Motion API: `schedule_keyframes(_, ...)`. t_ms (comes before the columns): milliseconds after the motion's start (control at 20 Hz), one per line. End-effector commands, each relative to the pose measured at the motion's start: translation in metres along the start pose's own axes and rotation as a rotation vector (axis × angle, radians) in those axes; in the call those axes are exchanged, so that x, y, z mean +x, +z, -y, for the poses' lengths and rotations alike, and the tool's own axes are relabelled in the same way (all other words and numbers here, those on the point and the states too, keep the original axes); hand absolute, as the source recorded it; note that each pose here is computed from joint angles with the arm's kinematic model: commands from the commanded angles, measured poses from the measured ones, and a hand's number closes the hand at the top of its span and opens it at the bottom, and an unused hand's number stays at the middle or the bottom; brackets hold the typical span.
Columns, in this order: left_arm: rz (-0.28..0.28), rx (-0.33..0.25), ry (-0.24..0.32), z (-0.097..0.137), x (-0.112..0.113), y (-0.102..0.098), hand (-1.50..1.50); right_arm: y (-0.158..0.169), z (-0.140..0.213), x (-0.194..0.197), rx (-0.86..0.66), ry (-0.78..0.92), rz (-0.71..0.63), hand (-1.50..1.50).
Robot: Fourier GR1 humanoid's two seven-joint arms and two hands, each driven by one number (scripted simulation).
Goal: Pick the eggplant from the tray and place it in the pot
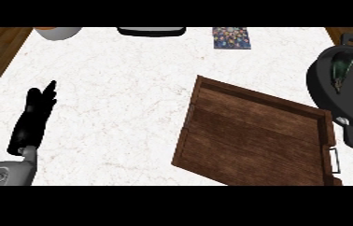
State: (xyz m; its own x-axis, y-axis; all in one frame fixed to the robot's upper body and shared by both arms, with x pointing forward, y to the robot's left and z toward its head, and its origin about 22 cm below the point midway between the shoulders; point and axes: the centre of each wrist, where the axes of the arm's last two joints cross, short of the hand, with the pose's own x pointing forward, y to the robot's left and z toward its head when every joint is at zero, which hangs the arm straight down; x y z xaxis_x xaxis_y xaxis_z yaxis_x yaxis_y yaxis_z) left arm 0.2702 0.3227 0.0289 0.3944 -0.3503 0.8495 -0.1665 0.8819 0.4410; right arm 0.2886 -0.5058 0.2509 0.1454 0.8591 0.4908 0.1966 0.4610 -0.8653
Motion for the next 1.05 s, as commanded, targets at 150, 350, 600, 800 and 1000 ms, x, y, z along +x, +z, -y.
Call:
schedule_keyframes(150, 0.005, 0.006, -0.010, -0.015, -0.001, -0.003, 0.00, -0.030, -0.061, -0.002, 0.136, -0.137, -0.063, -1.50)
schedule_keyframes(350, -0.004, 0.008, -0.012, 0.002, 0.003, -0.007, 0.00, -0.042, -0.087, 0.009, 0.093, -0.342, -0.025, -1.50)
schedule_keyframes(600, -0.018, 0.015, 0.012, 0.000, 0.004, 0.004, 0.00, -0.031, -0.053, -0.027, -0.147, -0.564, -0.019, -1.50)
schedule_keyframes(800, -0.006, 0.020, -0.008, -0.017, -0.007, -0.002, 0.00, -0.030, -0.044, -0.044, -0.248, -0.660, -0.055, -1.50)
schedule_keyframes(1000, -0.002, 0.012, 0.017, -0.004, -0.006, 0.005, 0.00, -0.005, -0.010, -0.080, -0.371, -0.697, -0.104, -1.50)
